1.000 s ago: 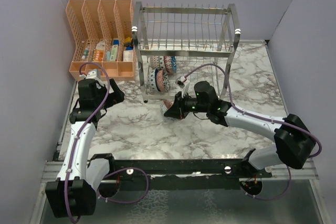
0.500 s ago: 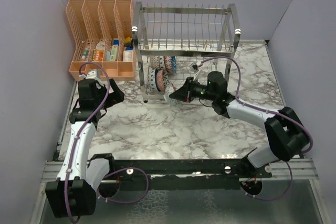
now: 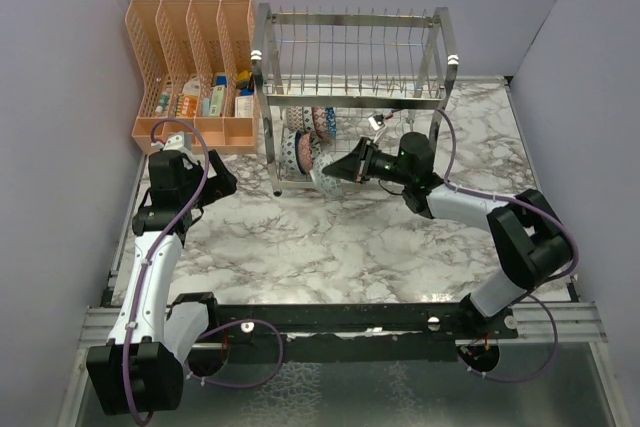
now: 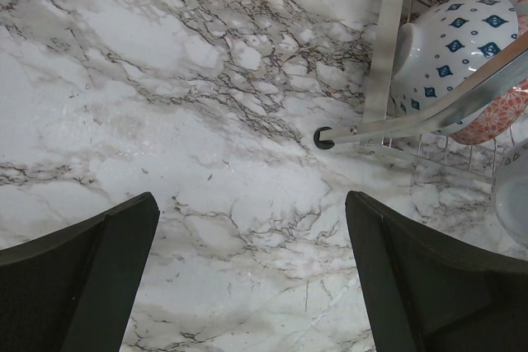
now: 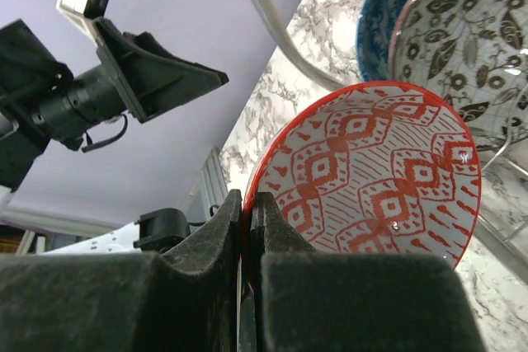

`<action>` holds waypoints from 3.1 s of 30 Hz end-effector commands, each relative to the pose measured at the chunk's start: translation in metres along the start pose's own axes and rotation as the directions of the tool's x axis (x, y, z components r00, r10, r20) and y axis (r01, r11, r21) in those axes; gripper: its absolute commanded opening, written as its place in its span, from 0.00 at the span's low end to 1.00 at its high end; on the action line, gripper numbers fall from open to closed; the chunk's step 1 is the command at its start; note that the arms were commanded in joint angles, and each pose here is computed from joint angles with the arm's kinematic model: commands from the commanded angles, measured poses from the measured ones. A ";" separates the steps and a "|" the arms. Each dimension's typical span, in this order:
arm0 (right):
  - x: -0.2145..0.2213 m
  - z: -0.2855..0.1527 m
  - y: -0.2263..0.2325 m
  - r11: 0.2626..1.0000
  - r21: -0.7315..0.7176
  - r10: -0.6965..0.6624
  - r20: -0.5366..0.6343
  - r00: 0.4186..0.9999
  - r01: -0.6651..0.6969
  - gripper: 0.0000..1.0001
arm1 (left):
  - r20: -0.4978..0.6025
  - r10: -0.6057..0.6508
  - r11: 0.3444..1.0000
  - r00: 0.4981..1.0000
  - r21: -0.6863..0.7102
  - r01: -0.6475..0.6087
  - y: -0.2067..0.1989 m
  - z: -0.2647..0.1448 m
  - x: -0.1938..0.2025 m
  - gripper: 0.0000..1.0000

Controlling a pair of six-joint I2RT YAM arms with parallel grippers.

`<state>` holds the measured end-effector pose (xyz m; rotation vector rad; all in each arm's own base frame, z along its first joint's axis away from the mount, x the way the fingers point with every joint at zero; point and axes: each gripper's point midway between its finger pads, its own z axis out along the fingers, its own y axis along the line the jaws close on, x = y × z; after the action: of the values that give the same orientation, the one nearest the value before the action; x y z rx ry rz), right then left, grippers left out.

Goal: Load the bowls into the dish rack

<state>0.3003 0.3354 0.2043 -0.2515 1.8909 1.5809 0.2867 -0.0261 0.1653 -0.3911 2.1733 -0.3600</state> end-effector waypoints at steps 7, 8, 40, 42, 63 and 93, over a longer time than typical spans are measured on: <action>-0.048 0.005 0.020 0.986 -0.137 0.113 0.167 0.979 -0.091 0.01 | 0.025 0.005 1.000 1.000 0.017 -0.006 -0.002 -0.002 -0.006 0.99; -0.051 0.005 0.021 0.985 -0.142 0.124 0.184 0.975 -0.098 0.01 | 0.024 0.005 1.000 1.000 0.017 -0.006 -0.002 -0.001 -0.006 0.99; -0.087 -0.003 -0.056 0.964 -0.090 0.257 0.557 0.790 -0.250 0.01 | 0.019 0.005 1.000 1.000 0.016 -0.005 -0.002 0.000 -0.005 0.99; -0.085 0.001 -0.061 0.963 -0.084 0.260 0.547 0.796 -0.257 0.01 | 0.016 0.005 1.000 1.000 0.016 -0.005 -0.002 0.000 -0.004 0.99; -0.081 0.023 -0.077 0.933 -0.183 0.359 0.467 0.808 -0.309 0.01 | 0.006 0.004 1.000 1.000 0.012 -0.004 -0.001 0.002 -0.003 0.99; -0.070 0.025 -0.097 0.911 -0.163 0.411 0.415 0.812 -0.379 0.41 | 0.004 -0.002 1.000 1.000 0.004 0.002 0.002 0.004 -0.004 0.99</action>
<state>0.4104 0.3219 0.1535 0.4801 1.6038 1.7619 0.2882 -0.0239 0.1582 -0.4065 2.1967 -0.3546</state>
